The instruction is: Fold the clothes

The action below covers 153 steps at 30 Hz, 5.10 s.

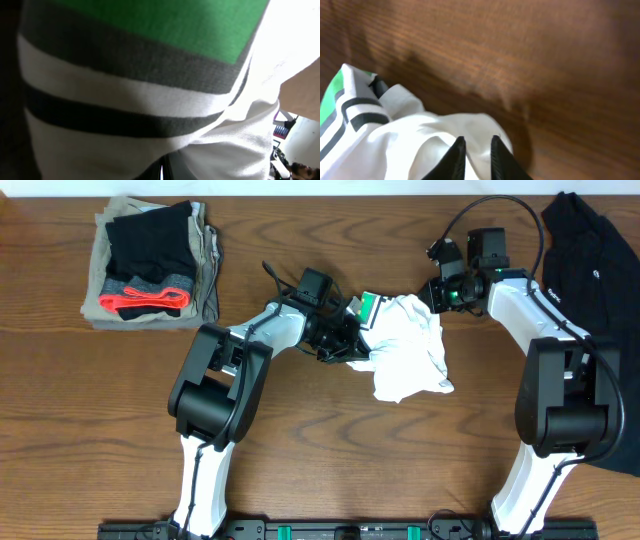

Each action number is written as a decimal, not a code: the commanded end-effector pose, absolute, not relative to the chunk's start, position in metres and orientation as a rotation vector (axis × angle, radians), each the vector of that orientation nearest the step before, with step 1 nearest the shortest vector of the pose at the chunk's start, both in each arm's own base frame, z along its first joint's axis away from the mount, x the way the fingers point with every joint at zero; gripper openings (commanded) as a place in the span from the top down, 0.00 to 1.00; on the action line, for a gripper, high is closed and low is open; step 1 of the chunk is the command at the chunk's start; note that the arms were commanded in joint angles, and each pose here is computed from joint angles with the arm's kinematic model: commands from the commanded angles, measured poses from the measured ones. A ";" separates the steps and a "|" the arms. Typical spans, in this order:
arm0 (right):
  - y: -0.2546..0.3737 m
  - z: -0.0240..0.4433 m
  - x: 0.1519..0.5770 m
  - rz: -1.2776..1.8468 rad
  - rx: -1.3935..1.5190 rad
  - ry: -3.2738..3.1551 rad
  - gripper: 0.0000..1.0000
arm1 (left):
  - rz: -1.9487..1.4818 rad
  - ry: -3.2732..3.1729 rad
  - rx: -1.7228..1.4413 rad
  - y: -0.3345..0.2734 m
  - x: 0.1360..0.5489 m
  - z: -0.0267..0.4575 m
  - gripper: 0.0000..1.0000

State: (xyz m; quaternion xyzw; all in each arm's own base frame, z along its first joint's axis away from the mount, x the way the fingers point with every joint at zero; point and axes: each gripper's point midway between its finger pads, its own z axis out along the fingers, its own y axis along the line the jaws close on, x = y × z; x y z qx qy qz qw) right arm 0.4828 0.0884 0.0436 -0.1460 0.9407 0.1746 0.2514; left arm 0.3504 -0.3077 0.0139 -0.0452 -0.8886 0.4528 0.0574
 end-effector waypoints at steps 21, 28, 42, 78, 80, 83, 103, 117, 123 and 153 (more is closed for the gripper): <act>0.083 0.046 0.478 0.616 -0.491 2.520 0.57 | 1.187 -2.782 -0.051 -0.290 0.353 -0.027 0.94; 0.088 0.047 0.472 0.643 -0.570 2.508 0.59 | 1.182 -2.786 -0.050 -0.290 0.353 -0.028 0.94; 0.109 0.015 0.463 0.606 -0.713 2.541 0.65 | 1.175 -2.792 -0.048 -0.289 0.353 -0.029 0.94; 0.045 0.089 0.472 0.775 -0.148 2.678 0.56 | 1.172 -2.791 -0.046 -0.289 0.353 -0.029 0.94; 0.049 0.102 0.451 0.799 -0.169 2.734 0.56 | 1.172 -2.791 -0.047 -0.289 0.353 -0.029 0.94; 0.061 0.105 0.422 0.865 -0.204 2.818 0.58 | 1.172 -2.791 -0.047 -0.289 0.353 -0.029 0.94; 0.079 0.030 0.355 0.608 -0.301 3.140 0.64 | 1.168 -2.794 -0.046 -0.288 0.353 -0.029 0.94; 0.073 0.032 0.348 0.652 -0.236 3.171 0.99 | 1.168 -2.794 -0.046 -0.288 0.353 -0.029 0.94; 0.083 0.039 0.335 0.776 -0.321 3.172 0.86 | 1.168 -2.794 -0.046 -0.288 0.353 -0.029 0.94; 0.065 0.041 0.377 0.829 -0.139 2.999 0.53 | 1.168 -2.794 -0.046 -0.288 0.353 -0.029 0.94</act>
